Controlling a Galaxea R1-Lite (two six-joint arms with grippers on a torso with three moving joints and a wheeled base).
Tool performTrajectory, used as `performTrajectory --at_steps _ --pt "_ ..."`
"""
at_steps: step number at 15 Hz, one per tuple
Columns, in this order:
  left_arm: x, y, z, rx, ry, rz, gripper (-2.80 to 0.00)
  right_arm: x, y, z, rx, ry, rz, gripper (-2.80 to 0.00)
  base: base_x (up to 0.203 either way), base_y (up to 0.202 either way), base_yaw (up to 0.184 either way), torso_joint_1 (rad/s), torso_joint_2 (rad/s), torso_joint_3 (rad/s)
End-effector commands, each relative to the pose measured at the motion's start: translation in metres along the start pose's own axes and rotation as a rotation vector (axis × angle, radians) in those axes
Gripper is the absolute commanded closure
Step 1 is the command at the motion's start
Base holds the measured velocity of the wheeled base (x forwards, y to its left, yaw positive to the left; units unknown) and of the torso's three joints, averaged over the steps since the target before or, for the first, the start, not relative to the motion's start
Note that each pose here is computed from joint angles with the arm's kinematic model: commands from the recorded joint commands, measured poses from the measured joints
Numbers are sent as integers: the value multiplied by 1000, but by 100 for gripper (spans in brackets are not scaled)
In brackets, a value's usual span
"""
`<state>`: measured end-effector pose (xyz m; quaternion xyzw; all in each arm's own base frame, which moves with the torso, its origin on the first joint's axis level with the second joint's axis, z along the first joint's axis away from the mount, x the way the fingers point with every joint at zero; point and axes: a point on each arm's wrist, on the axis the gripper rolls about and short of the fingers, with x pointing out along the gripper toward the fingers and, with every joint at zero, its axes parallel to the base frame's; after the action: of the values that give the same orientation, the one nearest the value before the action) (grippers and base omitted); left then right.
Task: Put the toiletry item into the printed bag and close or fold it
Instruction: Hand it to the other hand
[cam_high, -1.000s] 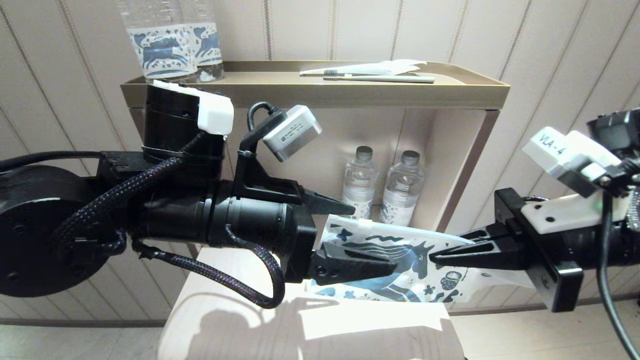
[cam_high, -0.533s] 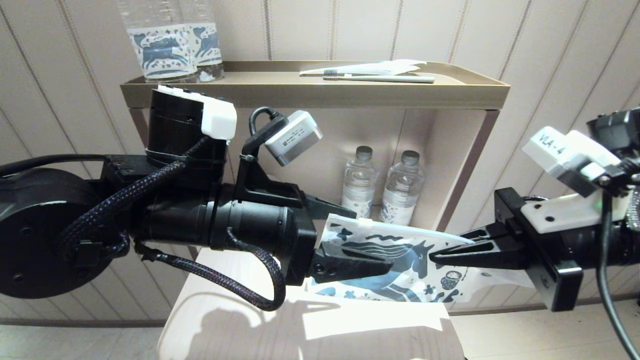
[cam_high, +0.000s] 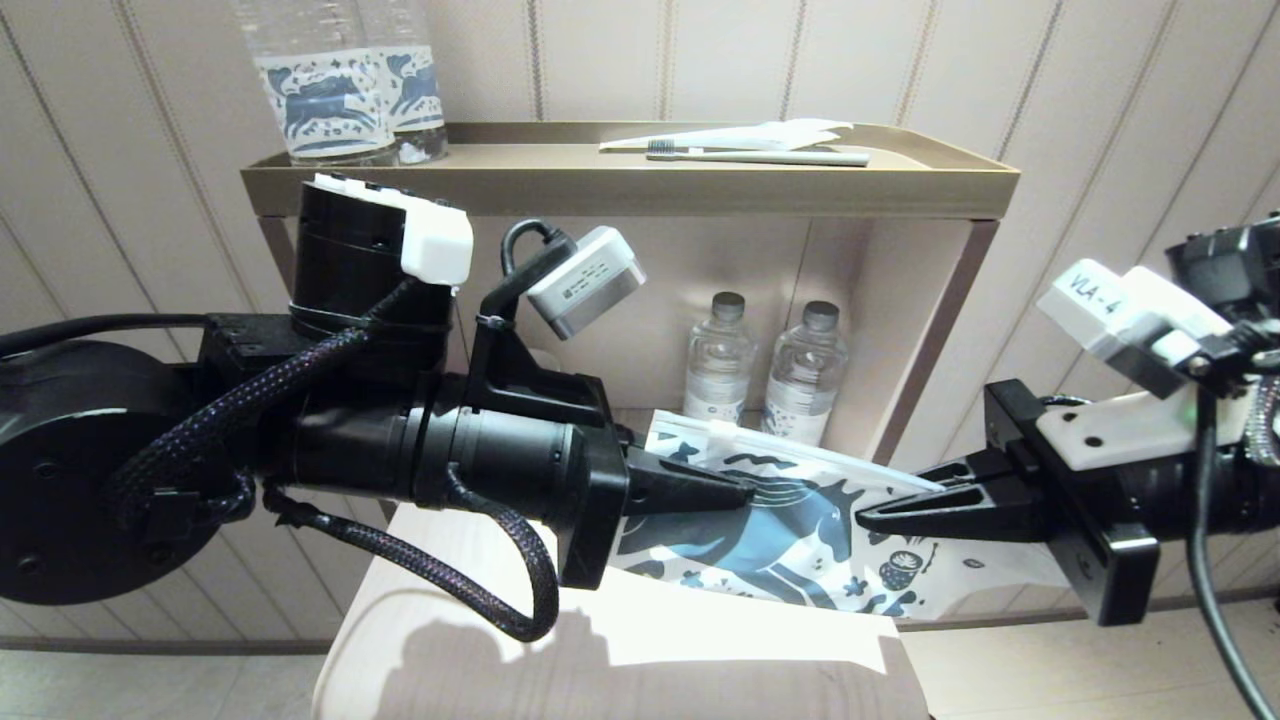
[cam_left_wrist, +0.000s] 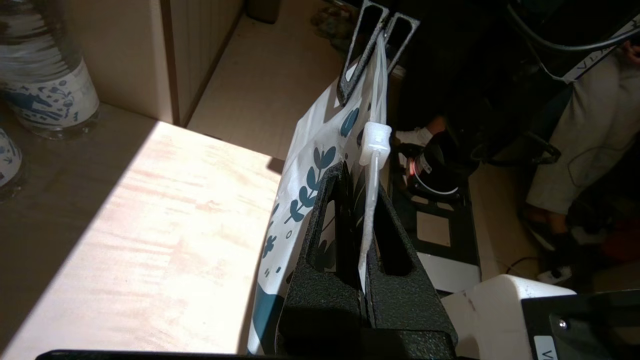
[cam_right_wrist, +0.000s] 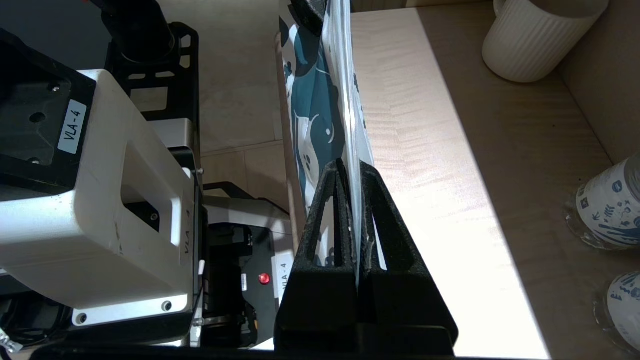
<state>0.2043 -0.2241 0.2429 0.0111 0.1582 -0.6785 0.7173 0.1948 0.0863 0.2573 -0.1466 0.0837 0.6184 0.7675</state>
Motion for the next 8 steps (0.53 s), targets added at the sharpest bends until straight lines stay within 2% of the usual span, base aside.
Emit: performTrajectory --at_steps 1,7,8 --pt "0 -1 -1 -2 1 -6 0 1 -1 -1 0 -1 6 0 0 0 0 0 0 0" --pt "0 -2 -4 -5 10 -13 0 2 0 -4 -16 -9 -2 0 0 0 0 0 0 0" --pt "2 -3 -5 -6 13 -17 0 2 -1 -6 -32 -20 -8 -280 0 0 0 0 0 0"
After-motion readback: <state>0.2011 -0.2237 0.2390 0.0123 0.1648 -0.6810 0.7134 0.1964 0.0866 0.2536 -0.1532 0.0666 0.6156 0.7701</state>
